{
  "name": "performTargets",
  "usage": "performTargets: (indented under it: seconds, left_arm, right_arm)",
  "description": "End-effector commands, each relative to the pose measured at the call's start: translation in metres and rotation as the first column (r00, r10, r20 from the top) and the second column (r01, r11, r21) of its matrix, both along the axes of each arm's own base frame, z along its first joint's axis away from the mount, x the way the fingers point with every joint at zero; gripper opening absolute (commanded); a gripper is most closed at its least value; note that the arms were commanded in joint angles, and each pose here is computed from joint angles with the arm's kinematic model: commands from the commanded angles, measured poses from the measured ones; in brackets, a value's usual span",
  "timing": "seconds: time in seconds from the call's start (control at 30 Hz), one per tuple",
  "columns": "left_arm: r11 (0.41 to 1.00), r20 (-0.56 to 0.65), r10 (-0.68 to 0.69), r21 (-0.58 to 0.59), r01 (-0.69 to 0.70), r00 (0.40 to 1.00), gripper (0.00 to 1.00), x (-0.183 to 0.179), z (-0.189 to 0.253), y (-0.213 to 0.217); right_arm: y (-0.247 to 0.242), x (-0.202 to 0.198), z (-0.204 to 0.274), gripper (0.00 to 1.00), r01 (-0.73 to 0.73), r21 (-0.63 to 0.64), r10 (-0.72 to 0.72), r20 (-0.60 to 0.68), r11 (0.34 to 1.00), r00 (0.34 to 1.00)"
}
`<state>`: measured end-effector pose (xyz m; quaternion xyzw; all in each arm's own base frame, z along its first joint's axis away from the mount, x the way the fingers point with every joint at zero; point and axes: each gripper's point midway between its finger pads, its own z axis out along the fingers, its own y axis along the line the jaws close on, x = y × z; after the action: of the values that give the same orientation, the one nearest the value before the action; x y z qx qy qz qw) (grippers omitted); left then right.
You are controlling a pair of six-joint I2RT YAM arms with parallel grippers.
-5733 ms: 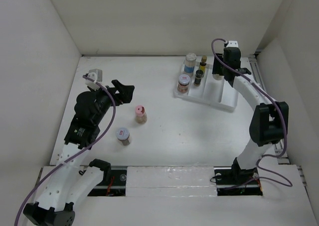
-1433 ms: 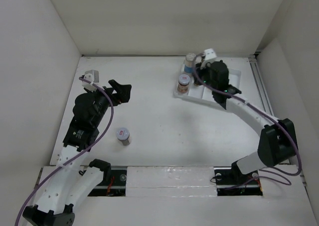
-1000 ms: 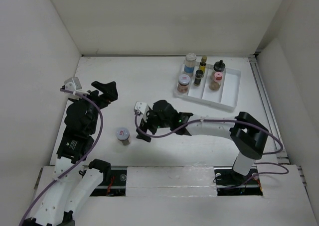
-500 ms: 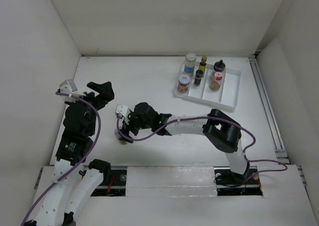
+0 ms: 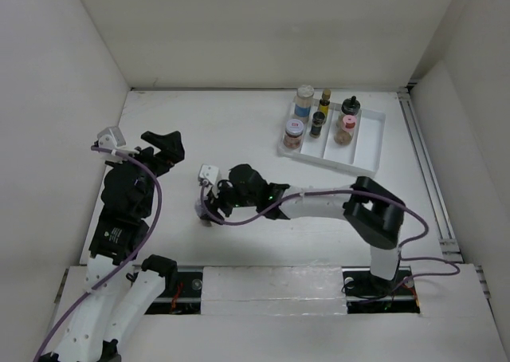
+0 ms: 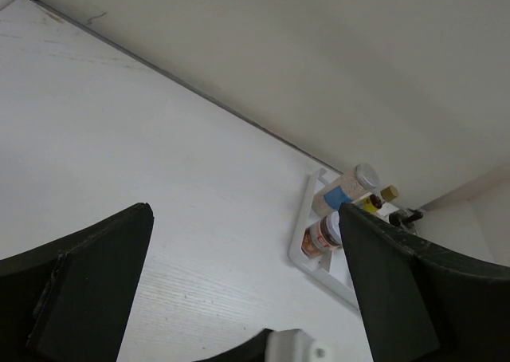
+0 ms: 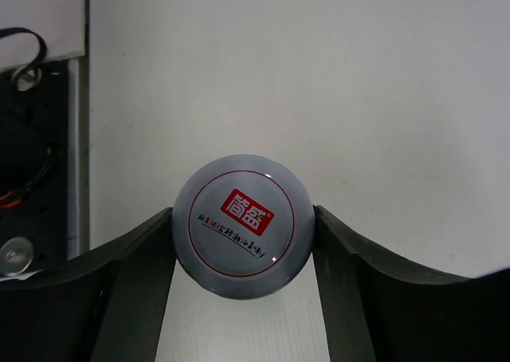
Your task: Organize the condiment bottles
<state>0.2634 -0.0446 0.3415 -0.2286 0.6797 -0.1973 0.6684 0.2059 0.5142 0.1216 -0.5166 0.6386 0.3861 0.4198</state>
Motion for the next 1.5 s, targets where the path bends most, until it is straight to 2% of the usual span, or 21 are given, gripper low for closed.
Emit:
performTargets:
  seconds: [0.0,0.03,0.1,0.13,0.17,0.2,0.3,0.33,0.4,0.43,0.57,0.63,0.67,0.8,0.97,1.07,1.37,1.47]
  left_arm:
    - [0.999,0.025,-0.04,0.007,0.04,0.999,0.99,0.004,0.006,-0.008]
    - [0.999,0.036,-0.051,0.013,0.051,0.998,0.99,0.004,0.009,-0.009]
    - [0.995,0.018,-0.098,0.028,0.097,0.995,0.99,0.009,0.002,-0.019]
    - [0.992,0.007,-0.116,0.04,0.116,0.993,0.99,0.011,-0.001,-0.022]
    - [0.99,-0.004,-0.136,0.042,0.136,0.991,0.99,0.012,-0.004,-0.027]
    - [0.984,-0.004,-0.168,0.051,0.168,0.986,0.99,0.013,-0.001,-0.032]
    - [0.973,-0.02,-0.221,0.061,0.222,0.975,0.99,0.016,-0.006,-0.043]
    - [0.971,-0.031,-0.23,0.062,0.231,0.973,0.99,0.017,-0.009,-0.045]
    - [0.967,-0.042,-0.243,0.061,0.245,0.969,0.99,0.019,-0.012,-0.048]
    - [0.962,-0.042,-0.261,0.069,0.264,0.964,0.99,0.018,-0.012,-0.051]
    - [0.956,-0.054,-0.283,0.068,0.287,0.957,0.99,0.021,-0.016,-0.056]
    - [0.952,-0.064,-0.294,0.076,0.298,0.954,0.99,0.023,-0.019,-0.058]
    - [0.949,-0.064,-0.302,0.075,0.307,0.951,0.99,0.022,-0.019,-0.06]
    - [0.949,-0.073,-0.302,0.075,0.307,0.95,0.99,0.024,-0.021,-0.06]
    - [0.946,-0.084,-0.311,0.074,0.317,0.947,0.99,0.025,-0.024,-0.062]
    - [0.945,-0.084,-0.311,0.083,0.318,0.947,0.99,0.025,-0.024,-0.062]
    - [0.938,-0.095,-0.33,0.08,0.337,0.939,0.99,0.028,-0.028,-0.067]
    - [0.938,-0.095,-0.33,0.08,0.337,0.939,0.99,0.028,-0.028,-0.067]
  right_arm:
    - [-0.028,0.024,0.171,0.58,0.037,0.397,-0.111,0.164,0.917,0.98]
    - [-0.05,0.026,0.206,0.58,0.054,0.451,-0.154,0.188,0.891,0.97]
    - [-0.087,0.053,0.212,0.58,0.156,0.455,-0.264,0.183,0.877,0.947]
    - [-0.111,0.056,0.233,0.58,0.191,0.483,-0.316,0.191,0.854,0.93]
    - [-0.129,0.066,0.227,0.57,0.251,0.459,-0.365,0.177,0.852,0.914]
    - [-0.16,0.093,0.225,0.57,0.369,0.451,-0.485,0.172,0.813,0.858]
    - [-0.229,0.122,0.21,0.56,0.569,0.395,-0.661,0.149,0.722,0.735]
    - [-0.26,0.14,0.206,0.56,0.649,0.384,-0.734,0.129,0.657,0.667]
    - [-0.296,0.154,0.188,0.55,0.736,0.34,-0.801,0.104,0.585,0.589]
    - [-0.323,0.169,0.185,0.55,0.783,0.333,-0.844,0.087,0.525,0.529]
    - [-0.375,0.196,0.157,0.54,0.867,0.273,-0.905,0.045,0.418,0.422]
    - [-0.389,0.211,0.148,0.54,0.888,0.248,-0.92,0.03,0.386,0.391]
    - [-0.403,0.221,0.142,0.54,0.908,0.232,-0.936,0.03,0.348,0.351]
    - [-0.429,0.24,0.133,0.54,0.933,0.208,-0.955,0.016,0.293,0.296]
    - [-0.44,0.256,0.114,0.54,0.948,0.169,-0.962,0.01,0.271,0.273]
    - [-0.449,0.263,0.098,0.54,0.963,0.139,-0.972,0.014,0.232,0.233]
    - [-0.462,0.283,0.066,0.55,0.978,0.151,-0.988,-0.039,0.145,0.152]
    - [-0.465,0.286,0.058,0.58,0.983,0.145,-0.991,-0.055,0.116,0.125]
